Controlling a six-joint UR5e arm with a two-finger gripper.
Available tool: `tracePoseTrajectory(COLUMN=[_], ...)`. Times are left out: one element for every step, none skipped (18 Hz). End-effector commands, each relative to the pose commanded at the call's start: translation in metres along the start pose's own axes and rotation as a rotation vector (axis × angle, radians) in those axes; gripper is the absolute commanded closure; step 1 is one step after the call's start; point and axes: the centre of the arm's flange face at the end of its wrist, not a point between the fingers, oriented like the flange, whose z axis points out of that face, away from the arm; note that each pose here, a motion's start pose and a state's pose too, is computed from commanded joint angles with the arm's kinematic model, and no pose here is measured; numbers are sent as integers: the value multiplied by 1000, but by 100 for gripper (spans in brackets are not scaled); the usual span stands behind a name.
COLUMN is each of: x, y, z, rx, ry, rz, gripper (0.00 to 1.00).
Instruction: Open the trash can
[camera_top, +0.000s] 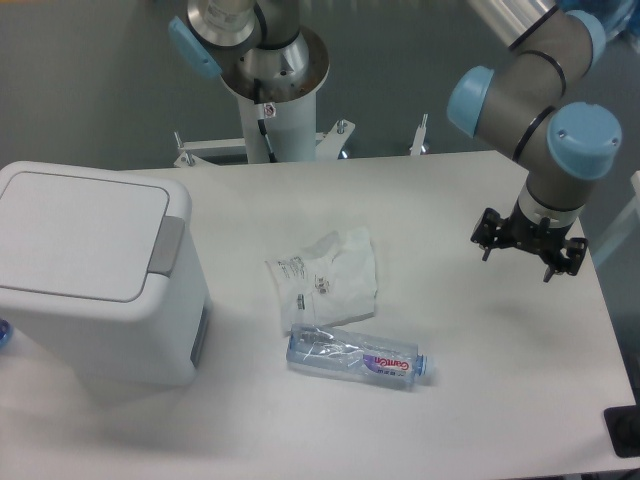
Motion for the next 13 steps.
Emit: tracePoseTrajectory(x=[0,0,-1,0,-1,1,6,10,13,15,18,20,25], y=[1,1,0,0,-1,2,4,8,10,12,14,12,9], z=[-2,-4,-10,-14,-19,-26,-28,-25,-19,-19,-23,-26,-35], rx=[2,8,13,11,16,20,21,18,14,13,11,9,14], ry=[-2,-4,-13,-21,-30,-38,-37,-26,-13,-12,-16,-21,-31], rz=[-2,-1,-1,0,0,-3,-4,-7,-12,-20,-21,-18,-14], gripper=[0,0,0,0,0,0,0,0,0,0,0,0,0])
